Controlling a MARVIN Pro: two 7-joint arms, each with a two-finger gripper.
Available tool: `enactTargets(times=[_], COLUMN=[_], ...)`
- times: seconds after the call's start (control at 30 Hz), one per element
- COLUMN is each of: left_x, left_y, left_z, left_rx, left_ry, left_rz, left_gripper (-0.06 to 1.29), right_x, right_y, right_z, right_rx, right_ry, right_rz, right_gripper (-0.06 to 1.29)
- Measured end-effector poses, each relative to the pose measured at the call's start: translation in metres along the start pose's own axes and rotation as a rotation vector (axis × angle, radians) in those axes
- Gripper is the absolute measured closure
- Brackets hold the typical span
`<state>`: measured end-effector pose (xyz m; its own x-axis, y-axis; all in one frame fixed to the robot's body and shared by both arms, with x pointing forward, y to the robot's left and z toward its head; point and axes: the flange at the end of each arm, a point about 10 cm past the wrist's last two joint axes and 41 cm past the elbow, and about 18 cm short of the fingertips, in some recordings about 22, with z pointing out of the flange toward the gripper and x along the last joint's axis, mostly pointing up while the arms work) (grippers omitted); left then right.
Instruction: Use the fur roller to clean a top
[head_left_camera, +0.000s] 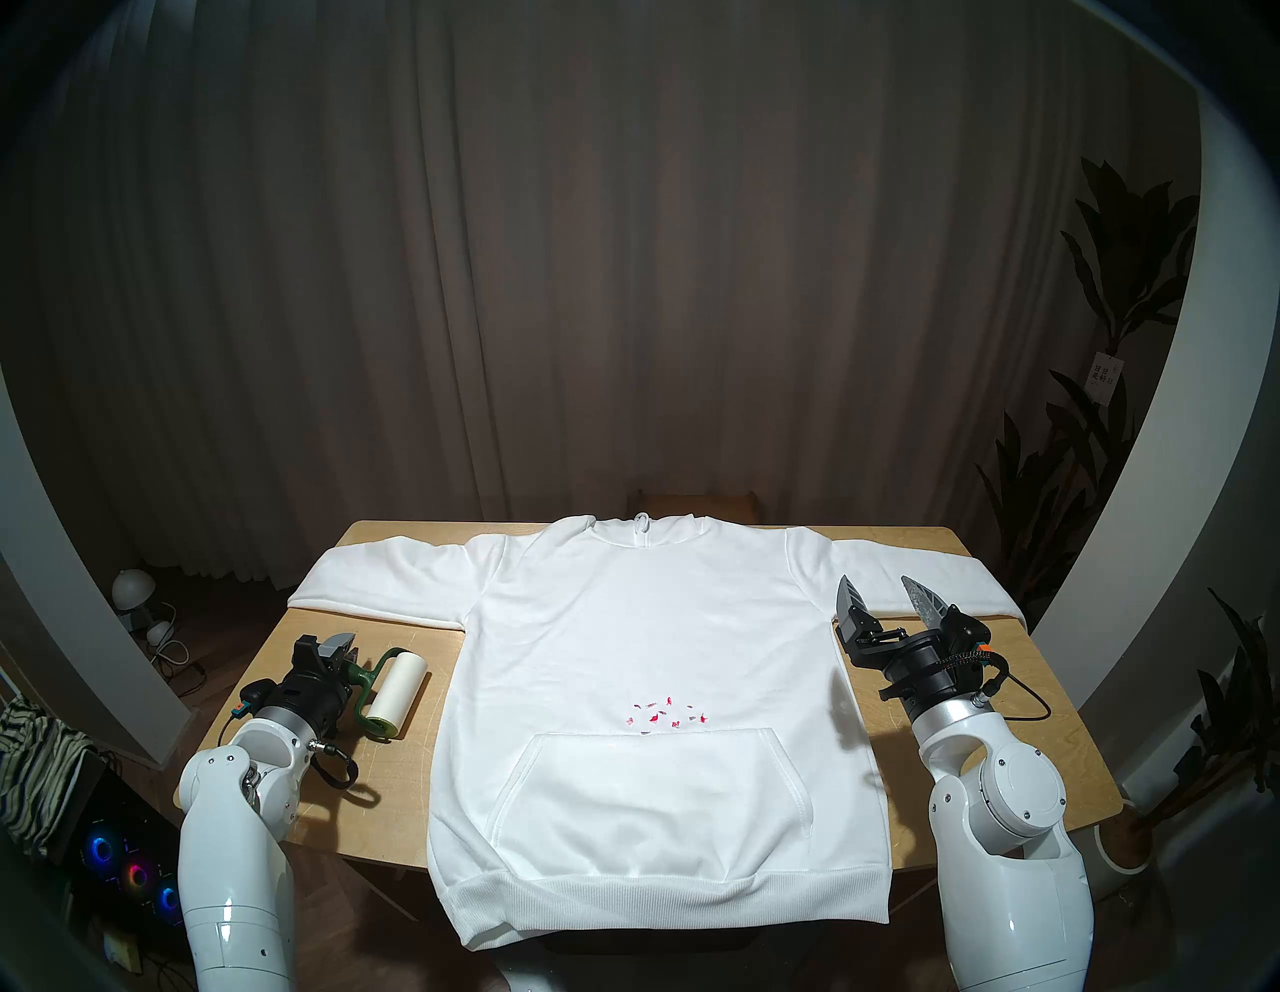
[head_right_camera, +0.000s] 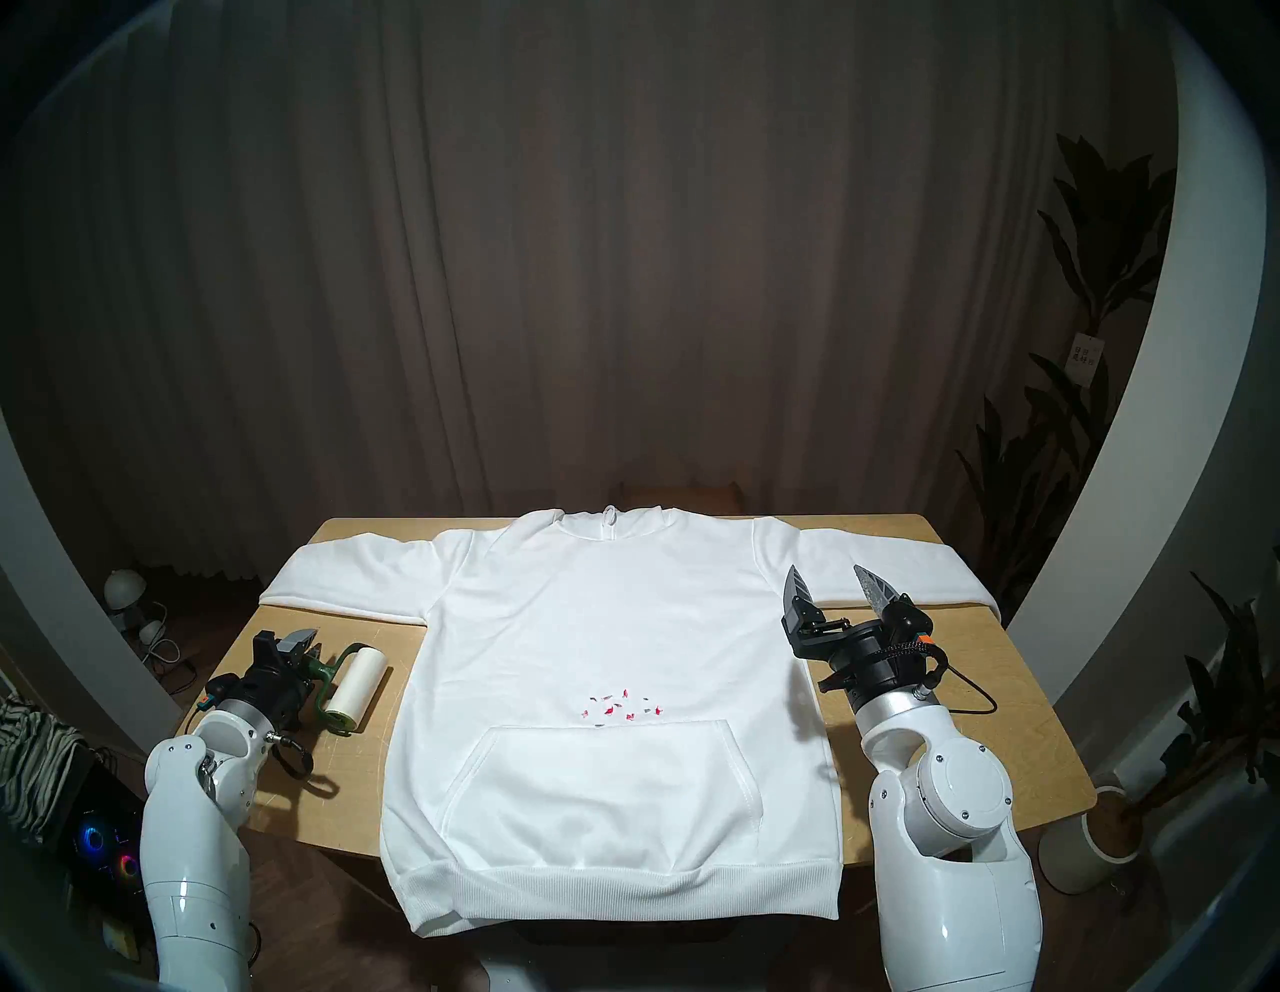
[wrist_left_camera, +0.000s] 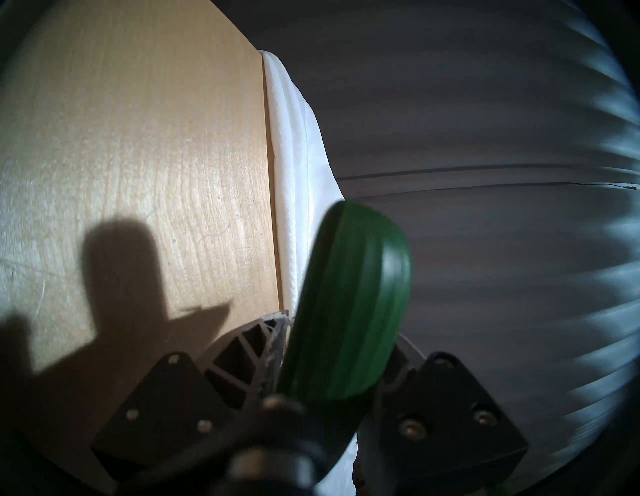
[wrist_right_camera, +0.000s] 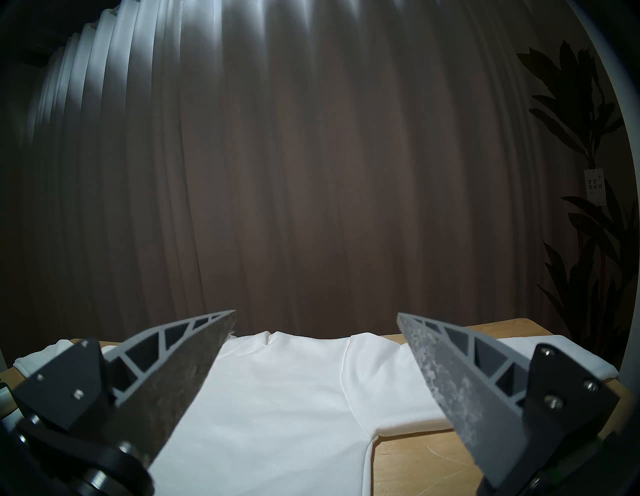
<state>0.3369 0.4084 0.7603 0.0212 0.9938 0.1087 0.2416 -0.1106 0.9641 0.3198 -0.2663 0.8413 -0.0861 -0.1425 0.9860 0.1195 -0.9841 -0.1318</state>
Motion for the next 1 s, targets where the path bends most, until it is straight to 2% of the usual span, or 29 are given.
enactTargets(times=[0.17, 0.2, 0.37, 0.53, 0.67, 0.8, 1.0], left_x=[0.000, 0.000, 0.001, -0.003, -0.017, -0.032, -0.048], left_y=[0.000, 0.000, -0.002, -0.005, -0.004, 0.007, 0.036], left_z=[0.000, 0.000, -0.002, -0.007, -0.015, -0.019, -0.021], left_rx=[-0.006, -0.008, -0.027, -0.081, -0.125, -0.195, -0.324], left_ry=[-0.001, -0.001, -0.005, -0.014, -0.049, -0.082, -0.112], left_rz=[-0.002, -0.002, -0.005, 0.001, 0.001, 0.004, 0.031], left_gripper=[0.88, 1.00, 1.00, 1.00, 1.00, 1.00, 1.00], right_x=[0.000, 0.000, 0.000, 0.000, 0.000, 0.000, 0.000], right_y=[0.000, 0.000, 0.000, 0.000, 0.000, 0.000, 0.000], right_z=[0.000, 0.000, 0.000, 0.000, 0.000, 0.000, 0.000], right_rx=[0.000, 0.000, -0.001, -0.003, -0.006, -0.007, -0.008], right_ry=[0.000, 0.000, 0.000, 0.000, 0.000, -0.001, -0.002], right_rz=[0.000, 0.000, -0.001, -0.005, -0.008, -0.010, -0.012], right_gripper=[0.00, 0.00, 0.00, 0.00, 0.00, 0.00, 0.00])
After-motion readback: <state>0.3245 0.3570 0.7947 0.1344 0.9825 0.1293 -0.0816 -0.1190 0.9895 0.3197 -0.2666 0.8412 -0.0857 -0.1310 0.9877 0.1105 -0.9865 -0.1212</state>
